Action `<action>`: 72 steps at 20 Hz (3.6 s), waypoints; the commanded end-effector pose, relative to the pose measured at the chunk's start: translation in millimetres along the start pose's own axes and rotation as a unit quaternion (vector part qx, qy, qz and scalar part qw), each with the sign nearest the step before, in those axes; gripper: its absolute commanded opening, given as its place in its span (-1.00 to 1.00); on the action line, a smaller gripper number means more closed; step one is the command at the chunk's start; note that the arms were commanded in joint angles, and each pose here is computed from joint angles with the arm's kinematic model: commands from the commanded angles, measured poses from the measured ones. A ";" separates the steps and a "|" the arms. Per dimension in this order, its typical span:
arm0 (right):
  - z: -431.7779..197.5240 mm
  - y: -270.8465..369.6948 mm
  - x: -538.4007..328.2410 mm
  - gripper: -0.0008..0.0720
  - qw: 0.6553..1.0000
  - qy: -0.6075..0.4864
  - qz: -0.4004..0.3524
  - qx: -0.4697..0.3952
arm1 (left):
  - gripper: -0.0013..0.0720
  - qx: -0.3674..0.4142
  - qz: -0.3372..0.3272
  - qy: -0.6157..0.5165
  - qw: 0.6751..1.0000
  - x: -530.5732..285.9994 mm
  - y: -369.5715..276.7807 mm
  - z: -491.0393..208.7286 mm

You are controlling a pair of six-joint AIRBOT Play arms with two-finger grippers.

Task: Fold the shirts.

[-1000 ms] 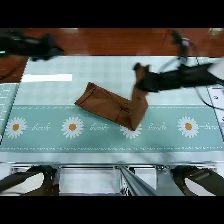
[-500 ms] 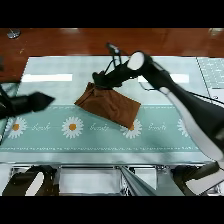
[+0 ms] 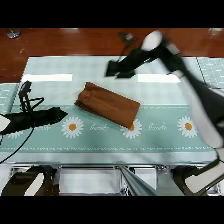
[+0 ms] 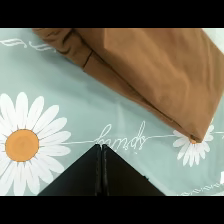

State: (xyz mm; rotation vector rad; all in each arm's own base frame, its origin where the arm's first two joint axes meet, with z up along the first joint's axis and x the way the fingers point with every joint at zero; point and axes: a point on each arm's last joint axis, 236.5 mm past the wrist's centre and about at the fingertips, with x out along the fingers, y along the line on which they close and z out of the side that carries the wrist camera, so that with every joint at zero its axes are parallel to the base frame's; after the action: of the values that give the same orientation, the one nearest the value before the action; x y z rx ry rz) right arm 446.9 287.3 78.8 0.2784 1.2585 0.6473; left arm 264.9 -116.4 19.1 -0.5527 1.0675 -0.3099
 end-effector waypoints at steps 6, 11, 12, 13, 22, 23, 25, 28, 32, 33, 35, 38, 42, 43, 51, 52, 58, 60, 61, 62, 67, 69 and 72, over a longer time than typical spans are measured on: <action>-135.3 -198.4 -156.8 0.77 0.925 -0.161 -0.255 0.229 | -0.89 0.012 0.000 0.004 1.000 5.4 2.5 -1.2; -249.3 -153.1 -6.1 0.77 0.922 -0.069 -0.041 0.378 | -0.89 -0.006 -0.024 -0.010 1.000 5.2 -8.9 5.3; -246.0 -139.1 5.2 0.77 0.923 -0.071 -0.011 0.379 | -0.89 -0.006 -0.023 -0.013 1.000 5.4 -8.4 7.0; -239.8 -128.0 13.2 0.77 0.924 -0.072 0.006 0.374 | -0.89 -0.007 -0.023 -0.014 1.000 5.5 -8.2 7.3; -193.0 -105.1 74.8 0.75 0.935 -0.008 0.030 0.353 | -0.89 -0.006 -0.024 -0.008 1.000 5.6 -8.6 4.4; -185.7 -103.4 80.5 0.75 0.936 -0.005 0.031 0.349 | -0.89 -0.006 -0.024 -0.006 1.000 5.6 -8.6 3.7; -174.0 -99.8 91.7 0.69 0.938 0.005 0.035 0.345 | -0.89 -0.006 -0.024 -0.006 1.000 5.6 -8.7 3.6; -159.6 -76.2 100.0 -0.89 0.966 0.040 0.062 0.246 | -0.89 -0.006 -0.024 -0.008 1.000 5.6 -8.4 4.7; -77.6 -44.9 49.5 -0.89 0.992 0.001 0.041 0.123 | -0.89 -0.006 -0.024 -0.008 1.000 5.6 -8.4 4.6; -56.3 -39.2 30.0 -0.89 0.994 -0.015 0.024 0.105 | -0.89 -0.006 -0.024 -0.008 1.000 5.6 -8.5 4.4; -16.9 -21.6 -16.3 -0.89 0.997 -0.052 0.002 0.056 | -0.89 -0.006 -0.024 -0.007 1.000 5.6 -8.5 4.2; 25.1 -11.7 -92.5 -0.89 0.993 -0.111 -0.023 0.028 | -0.89 -0.005 -0.023 -0.008 1.000 5.6 -8.4 4.4; 33.0 -45.0 -183.6 -0.89 0.985 -0.144 -0.085 0.036 | -0.89 -0.001 -0.024 -0.004 1.000 5.6 -8.6 2.6; 31.5 -53.3 -204.5 -0.89 0.982 -0.158 -0.093 0.043 | -0.89 -0.001 -0.025 0.001 1.000 5.6 -8.9 0.1; -41.2 -157.3 -346.8 -0.89 0.930 -0.217 -0.207 0.213 | -0.89 0.076 -0.032 0.035 0.996 5.1 -11.4 -17.2; -59.9 -169.4 -355.5 -0.89 0.924 -0.203 -0.224 0.237 | -0.89 0.076 -0.032 0.031 0.996 5.2 -11.3 -15.5; -173.4 -219.9 -385.6 -0.90 0.866 -0.144 -0.316 0.360 | -0.89 0.075 -0.029 0.016 0.997 5.6 -10.4 -7.9; -212.7 -225.1 -379.9 -0.90 0.850 -0.124 -0.328 0.394 | -0.89 0.070 -0.027 -0.014 0.997 5.7 -10.6 6.3; -233.8 -226.8 -377.1 -0.90 0.838 -0.121 -0.334 0.415 | -0.89 0.066 -0.028 -0.031 0.997 5.3 -11.5 14.1; -255.1 -228.6 -375.7 -0.90 0.823 -0.118 -0.344 0.435 | -0.89 0.061 -0.029 -0.048 0.997 4.6 -12.6 22.4; -365.9 -226.8 -372.1 -0.90 0.749 -0.065 -0.406 0.520 | -0.89 0.072 -0.035 -0.039 0.996 4.8 -15.4 17.9; -406.8 -222.9 -378.3 -0.90 0.692 -0.061 -0.438 0.570 | -0.89 0.074 -0.037 -0.030 0.996 5.0 -16.1 13.6; -448.9 -216.4 -376.6 0.01 0.617 -0.064 -0.459 0.636 | -0.89 0.074 -0.040 -0.020 0.996 5.2 -17.0 8.3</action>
State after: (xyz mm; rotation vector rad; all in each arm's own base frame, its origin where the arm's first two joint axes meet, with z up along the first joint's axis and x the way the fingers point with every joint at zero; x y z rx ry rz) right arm 76.2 -172.7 134.1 0.6788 1.3137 -1.0479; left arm 279.2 -128.2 29.2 -0.4703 0.9613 -0.4285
